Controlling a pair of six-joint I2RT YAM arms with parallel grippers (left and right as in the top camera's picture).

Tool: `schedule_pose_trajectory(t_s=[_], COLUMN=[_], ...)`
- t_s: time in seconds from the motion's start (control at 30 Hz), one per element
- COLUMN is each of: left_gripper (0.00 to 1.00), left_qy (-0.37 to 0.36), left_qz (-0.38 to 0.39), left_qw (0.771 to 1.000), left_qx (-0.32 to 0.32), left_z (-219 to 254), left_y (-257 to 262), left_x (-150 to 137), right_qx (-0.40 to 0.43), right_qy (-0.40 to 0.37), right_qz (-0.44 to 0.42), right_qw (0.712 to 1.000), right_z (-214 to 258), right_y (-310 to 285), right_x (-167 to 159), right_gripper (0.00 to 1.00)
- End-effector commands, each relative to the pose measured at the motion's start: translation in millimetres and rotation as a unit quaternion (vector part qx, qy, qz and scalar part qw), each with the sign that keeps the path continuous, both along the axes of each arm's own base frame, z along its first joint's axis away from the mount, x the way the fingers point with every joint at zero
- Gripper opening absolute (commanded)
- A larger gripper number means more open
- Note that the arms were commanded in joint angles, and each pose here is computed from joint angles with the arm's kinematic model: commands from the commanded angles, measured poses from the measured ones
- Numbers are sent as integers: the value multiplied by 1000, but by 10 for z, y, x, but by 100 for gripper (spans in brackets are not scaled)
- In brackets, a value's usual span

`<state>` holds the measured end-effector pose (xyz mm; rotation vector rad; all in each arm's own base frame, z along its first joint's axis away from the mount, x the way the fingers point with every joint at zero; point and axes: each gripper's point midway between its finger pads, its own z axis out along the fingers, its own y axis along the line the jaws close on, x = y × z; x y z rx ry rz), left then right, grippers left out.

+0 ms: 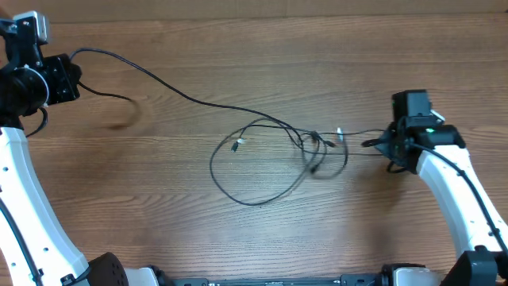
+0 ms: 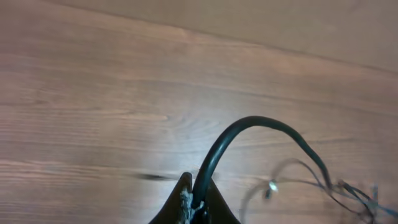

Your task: Untangle cables

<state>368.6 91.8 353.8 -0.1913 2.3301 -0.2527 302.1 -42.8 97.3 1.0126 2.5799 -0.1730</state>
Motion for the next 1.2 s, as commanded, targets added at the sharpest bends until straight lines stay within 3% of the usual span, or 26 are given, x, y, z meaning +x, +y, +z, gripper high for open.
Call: schedule_pose_trajectory(t_s=[0.0, 0.27, 0.47, 0.67, 0.83, 0.9, 1.0, 1.07, 1.17], left_gripper=[4, 4, 4, 4, 4, 4, 4, 4, 4], left_qy=[-39, -124, -156, -167, -180, -184, -187, -187, -187], left_qz=[54, 127, 238, 378, 423, 403, 316, 232, 103], left_qw=[997, 983, 957, 910, 888, 896, 927, 951, 973], left_qx=[33, 50, 57, 29, 7, -23, -70, -85, -91], left_z=[287, 747, 952, 997, 1029, 1023, 1028, 1038, 1050], left_y=[186, 539, 990, 1462, 1571, 1463, 1111, 789, 254], left_x=[-73, -159, -320, -580, -646, -565, -338, -186, -17], right_qx=[-11, -4, 15, 29, 56, 89, 156, 198, 218], right_qy=[-19, -13, -23, -30, -44, -66, -125, -166, -158], right_qz=[-74, -183, -265, -327, -332, -304, -178, -72, -35], right_qw=[997, 983, 964, 944, 941, 946, 963, 963, 962], right_z=[102, 85, 76, 66, 58, 69, 179, 305, 304], right_y=[-348, -961, -1374, -1662, -1667, -1585, -1306, -1032, -815], right_x=[-45, -308, -538, -774, -756, -610, -190, 64, 105], right_gripper=[4, 4, 4, 3, 4, 4, 4, 4, 4])
